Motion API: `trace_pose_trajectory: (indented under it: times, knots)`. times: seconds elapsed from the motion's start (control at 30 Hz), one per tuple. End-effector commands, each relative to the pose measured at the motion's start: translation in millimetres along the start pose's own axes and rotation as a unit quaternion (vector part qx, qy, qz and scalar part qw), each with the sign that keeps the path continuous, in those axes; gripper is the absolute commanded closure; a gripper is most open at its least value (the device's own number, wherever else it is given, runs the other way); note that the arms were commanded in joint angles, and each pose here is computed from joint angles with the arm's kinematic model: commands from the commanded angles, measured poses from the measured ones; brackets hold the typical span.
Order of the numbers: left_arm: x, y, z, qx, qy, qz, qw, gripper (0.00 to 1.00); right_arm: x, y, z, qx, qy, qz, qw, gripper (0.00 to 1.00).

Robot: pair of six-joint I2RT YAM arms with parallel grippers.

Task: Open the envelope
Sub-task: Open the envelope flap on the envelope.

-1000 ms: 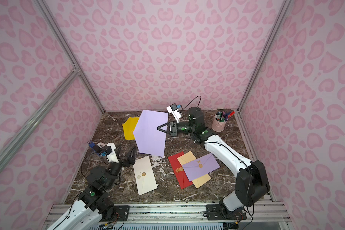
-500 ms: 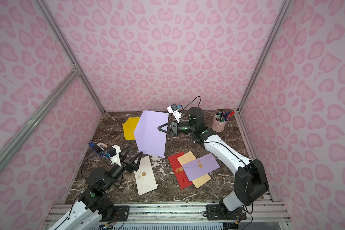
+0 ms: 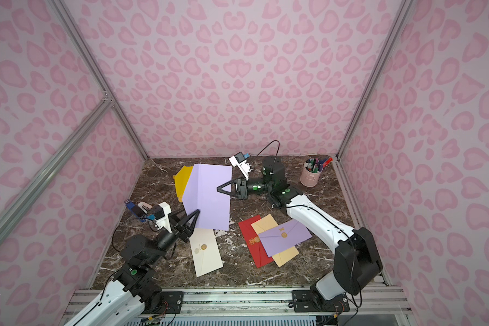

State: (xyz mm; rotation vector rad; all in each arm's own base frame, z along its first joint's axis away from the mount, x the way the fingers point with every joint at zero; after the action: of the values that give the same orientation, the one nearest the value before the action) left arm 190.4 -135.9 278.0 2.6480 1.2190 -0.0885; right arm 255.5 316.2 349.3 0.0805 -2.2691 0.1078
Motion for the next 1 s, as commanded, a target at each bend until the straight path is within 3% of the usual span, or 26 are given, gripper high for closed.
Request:
trace_pose_trajectory:
  times: [0.0, 0.1, 0.33, 0.47, 0.5, 0.6, 0.7, 0.8, 0.97]
  knots:
    - [-7.7, 1.3, -12.0, -0.024, 0.000, 0.030, 0.999, 0.75, 6.1, -0.4, -2.1, -0.001, -0.018, -0.011, 1.000, 1.00]
    - [-7.1, 1.3, -12.3, -0.023, -0.002, 0.029, 0.999, 0.95, 6.1, -0.5, -3.0, -0.001, -0.020, -0.010, 1.000, 1.00]
    - [-9.1, -0.3, -15.5, -0.034, -0.006, 0.038, 0.999, 0.96, -2.5, 1.7, -2.9, 0.001, -0.021, 0.004, 1.000, 1.00]
    - [-10.5, 0.6, -15.9, -0.036, -0.008, 0.046, 0.998, 0.96, -14.8, 3.3, -4.4, 0.000, -0.017, 0.029, 0.999, 0.93]
    - [-10.8, 0.6, -16.5, -0.037, -0.009, 0.048, 0.998, 0.96, -19.6, 3.6, -4.4, 0.000, -0.014, 0.037, 0.999, 0.90]
    - [-10.4, 1.7, -17.7, -0.037, -0.011, 0.047, 0.998, 0.96, -33.8, 3.9, -5.3, -0.005, -0.010, 0.072, 0.997, 0.70]
    - [0.4, 8.9, -14.7, -0.011, -0.014, 0.005, 1.000, 0.96, -46.6, -0.4, -7.0, -0.018, -0.007, 0.118, 0.993, 0.54]
    - [13.1, 17.9, -13.1, 0.011, -0.018, -0.035, 0.999, 0.96, -57.2, -9.3, -11.2, -0.042, -0.008, 0.183, 0.982, 0.46]
    - [36.5, 31.9, -8.5, 0.042, -0.031, -0.090, 0.995, 0.96, -64.3, -33.8, -12.0, -0.093, -0.006, 0.291, 0.952, 0.43]
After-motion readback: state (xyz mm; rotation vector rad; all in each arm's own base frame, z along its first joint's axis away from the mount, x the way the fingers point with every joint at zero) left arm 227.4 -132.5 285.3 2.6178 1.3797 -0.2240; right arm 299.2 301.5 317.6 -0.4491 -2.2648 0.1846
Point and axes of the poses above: each gripper's point midway between its finger pads, its own y axis out along the fingers, its own x axis along the line the jaws close on, z = x × y, the point moved 5 cm from there along -y, back along the fingers, and after that the axes turned 9 degrees about y, right-handed, at the moved point
